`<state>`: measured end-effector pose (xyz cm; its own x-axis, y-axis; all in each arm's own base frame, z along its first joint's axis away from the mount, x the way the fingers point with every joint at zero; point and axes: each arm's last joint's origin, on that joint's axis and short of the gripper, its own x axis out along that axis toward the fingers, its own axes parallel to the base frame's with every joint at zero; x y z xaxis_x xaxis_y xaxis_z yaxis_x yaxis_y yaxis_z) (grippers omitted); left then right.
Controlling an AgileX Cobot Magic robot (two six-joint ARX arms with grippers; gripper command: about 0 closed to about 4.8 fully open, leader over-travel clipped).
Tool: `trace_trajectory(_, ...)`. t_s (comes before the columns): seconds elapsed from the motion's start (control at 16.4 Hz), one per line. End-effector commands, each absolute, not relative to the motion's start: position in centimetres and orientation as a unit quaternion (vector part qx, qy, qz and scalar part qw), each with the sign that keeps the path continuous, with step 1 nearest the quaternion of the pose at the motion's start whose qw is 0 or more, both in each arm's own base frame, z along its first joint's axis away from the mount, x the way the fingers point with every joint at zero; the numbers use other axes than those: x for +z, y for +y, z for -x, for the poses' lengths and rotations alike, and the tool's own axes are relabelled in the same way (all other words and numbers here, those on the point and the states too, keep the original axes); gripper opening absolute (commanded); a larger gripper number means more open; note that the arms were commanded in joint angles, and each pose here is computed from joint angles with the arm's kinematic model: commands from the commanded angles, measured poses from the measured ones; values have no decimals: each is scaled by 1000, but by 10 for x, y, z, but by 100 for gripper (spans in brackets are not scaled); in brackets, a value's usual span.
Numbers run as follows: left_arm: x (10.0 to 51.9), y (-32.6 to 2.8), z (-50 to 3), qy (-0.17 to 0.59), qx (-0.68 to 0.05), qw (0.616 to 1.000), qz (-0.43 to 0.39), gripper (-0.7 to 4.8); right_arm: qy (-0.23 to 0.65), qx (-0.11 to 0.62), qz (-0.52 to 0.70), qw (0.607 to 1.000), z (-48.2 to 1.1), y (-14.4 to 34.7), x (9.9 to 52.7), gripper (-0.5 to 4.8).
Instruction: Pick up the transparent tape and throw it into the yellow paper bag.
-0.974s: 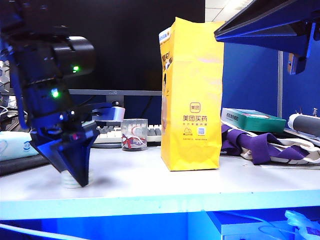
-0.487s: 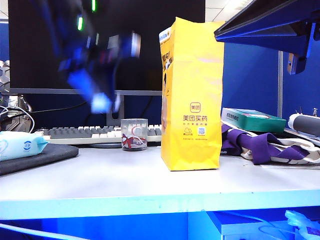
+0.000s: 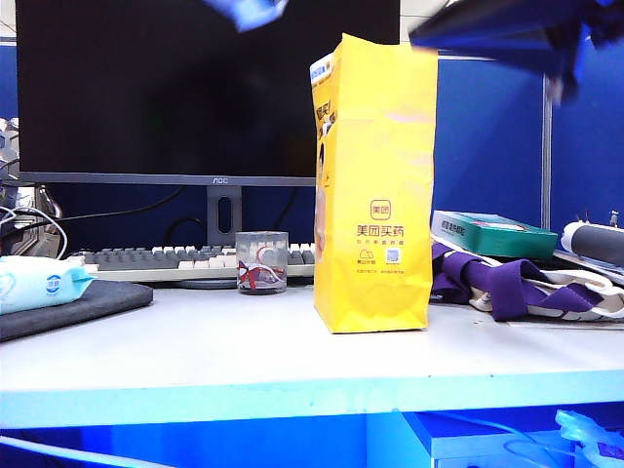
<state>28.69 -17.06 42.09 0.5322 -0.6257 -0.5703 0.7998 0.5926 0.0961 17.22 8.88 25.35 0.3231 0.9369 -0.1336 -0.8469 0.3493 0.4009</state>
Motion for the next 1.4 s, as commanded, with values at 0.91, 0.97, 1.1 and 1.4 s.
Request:
trace_trajectory(0.91,406,-213,-342,46,-568,809,-143,236,-13,346,34,938,-185,81,364,-4)
trace_trajectory(0.97,401,-220,-349,35,-573,808,-135,236,-8,346,34,938,-185,81,363,-4)
trace_trajectory(1.1,397,-224,-355,16,-585,800,-133,236,-11,346,37,938,-185,81,363,-4)
trace_trajectory(1.4,389,-229,-364,4,-587,799,-132,479,-10,346,37,937,-185,81,363,-4)
